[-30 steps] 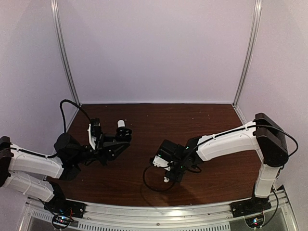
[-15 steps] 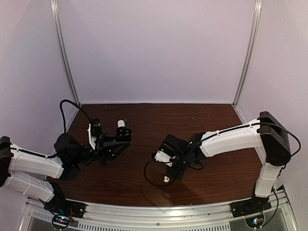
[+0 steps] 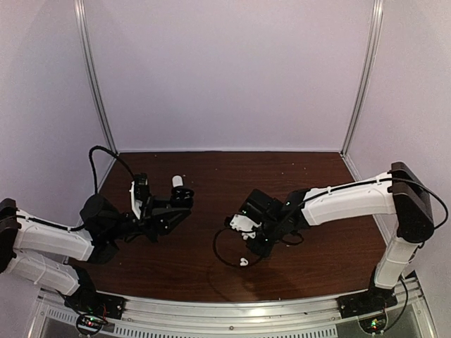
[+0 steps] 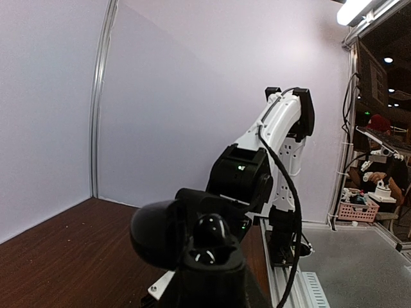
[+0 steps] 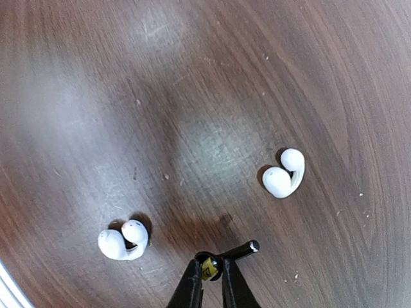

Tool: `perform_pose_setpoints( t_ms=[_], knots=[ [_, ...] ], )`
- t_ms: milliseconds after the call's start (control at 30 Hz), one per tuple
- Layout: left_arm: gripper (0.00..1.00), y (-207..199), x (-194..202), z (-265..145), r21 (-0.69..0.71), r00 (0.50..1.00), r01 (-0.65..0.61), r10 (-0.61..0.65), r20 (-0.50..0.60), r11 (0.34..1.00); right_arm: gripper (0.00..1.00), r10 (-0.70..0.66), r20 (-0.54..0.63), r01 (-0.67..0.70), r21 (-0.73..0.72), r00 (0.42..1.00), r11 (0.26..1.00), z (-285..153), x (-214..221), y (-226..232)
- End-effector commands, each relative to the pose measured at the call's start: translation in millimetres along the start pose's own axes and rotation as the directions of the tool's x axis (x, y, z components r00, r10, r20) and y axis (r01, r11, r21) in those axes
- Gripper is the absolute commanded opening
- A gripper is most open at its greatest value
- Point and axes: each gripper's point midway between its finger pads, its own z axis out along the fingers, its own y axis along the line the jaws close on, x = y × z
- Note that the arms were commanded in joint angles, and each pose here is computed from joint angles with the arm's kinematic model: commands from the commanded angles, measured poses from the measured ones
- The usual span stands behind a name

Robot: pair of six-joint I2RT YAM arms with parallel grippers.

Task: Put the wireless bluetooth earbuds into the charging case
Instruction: Pick up the left earbud from the corner of the board.

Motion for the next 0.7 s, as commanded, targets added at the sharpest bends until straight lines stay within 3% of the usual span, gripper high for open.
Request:
perform_pose_setpoints(
  t_ms=[0,267,500,667],
  knots=[
    [0.02,4,0,-1,-0.003,1.0,-0.01,0.01,0.013,1.0,0.13,0.096,0.142,-0.081,-0.108,0.985,0.991,-33,-28,-3],
    [0.02,11,4,-3,-0.023,1.0,-0.019,0.019,0.024,1.0,0.13,0.292,0.302,-0.18,-0.35,0.908,0.92,-82,-64,-14],
    [0.01,19,5,0,-0.056,0.996,-0.086,0.088,0.026,0.995,0.13,0.422,0.446,-0.124,-0.558,0.789,0.821,-153,-104,-21],
    [0.01,32,0,7,-0.104,0.982,-0.182,0.186,0.037,0.978,0.13,0.521,0.484,-0.09,-0.666,0.703,0.74,-195,-125,-29]
  ],
)
